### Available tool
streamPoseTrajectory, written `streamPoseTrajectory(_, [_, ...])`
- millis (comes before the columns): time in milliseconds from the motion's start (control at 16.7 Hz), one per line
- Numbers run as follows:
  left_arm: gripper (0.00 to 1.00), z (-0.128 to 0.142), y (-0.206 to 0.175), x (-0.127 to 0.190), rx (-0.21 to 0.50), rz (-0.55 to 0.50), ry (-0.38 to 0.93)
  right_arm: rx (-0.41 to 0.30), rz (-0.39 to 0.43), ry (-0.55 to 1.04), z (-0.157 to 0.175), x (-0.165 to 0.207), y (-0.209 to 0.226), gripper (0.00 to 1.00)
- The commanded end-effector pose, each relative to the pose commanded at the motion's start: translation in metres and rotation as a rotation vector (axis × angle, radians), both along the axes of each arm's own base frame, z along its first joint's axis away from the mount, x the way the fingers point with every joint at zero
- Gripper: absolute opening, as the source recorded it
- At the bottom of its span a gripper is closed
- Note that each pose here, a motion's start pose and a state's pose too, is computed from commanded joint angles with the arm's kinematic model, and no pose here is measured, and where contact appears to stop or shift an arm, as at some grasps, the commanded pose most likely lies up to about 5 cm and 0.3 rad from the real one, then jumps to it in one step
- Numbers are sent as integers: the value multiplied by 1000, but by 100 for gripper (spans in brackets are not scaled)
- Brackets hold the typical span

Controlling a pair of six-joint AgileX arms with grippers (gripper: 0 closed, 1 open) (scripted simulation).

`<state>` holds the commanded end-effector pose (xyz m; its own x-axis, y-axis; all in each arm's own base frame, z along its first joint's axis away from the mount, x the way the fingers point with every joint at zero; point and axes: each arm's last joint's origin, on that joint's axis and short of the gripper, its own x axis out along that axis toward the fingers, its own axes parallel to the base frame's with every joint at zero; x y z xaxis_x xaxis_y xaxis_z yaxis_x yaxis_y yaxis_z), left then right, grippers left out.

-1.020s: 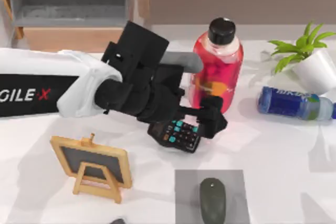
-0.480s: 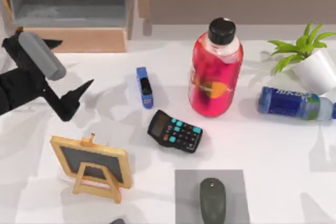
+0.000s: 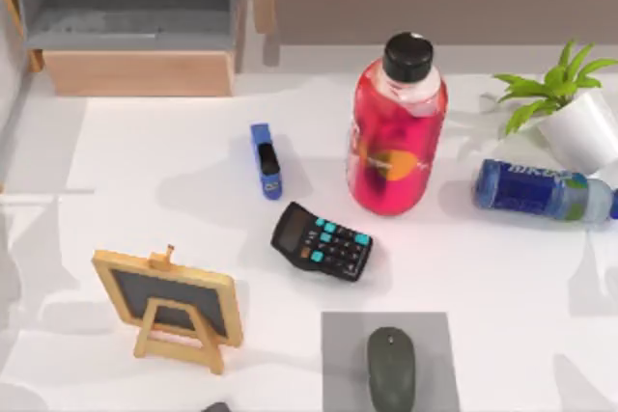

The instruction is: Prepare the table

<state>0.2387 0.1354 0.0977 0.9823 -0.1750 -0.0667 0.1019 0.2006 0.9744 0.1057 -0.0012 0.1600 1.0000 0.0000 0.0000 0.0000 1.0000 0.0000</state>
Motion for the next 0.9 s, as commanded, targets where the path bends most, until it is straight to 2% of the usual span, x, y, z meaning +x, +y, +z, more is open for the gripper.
streamPoseTrajectory(180, [100,-3,30,-9,162,114,-67,0,0,0,0,0,0,100])
streamPoseTrajectory(300, [100,-3,39,-9,210,148,-88,0,0,0,0,0,0,100])
streamPoseTrajectory(660, [100,-2,38,-8,209,146,-88,0,0,0,0,0,0,100])
streamPoseTrajectory(900, [100,-2,39,10,210,149,-88,0,0,0,0,0,0,100])
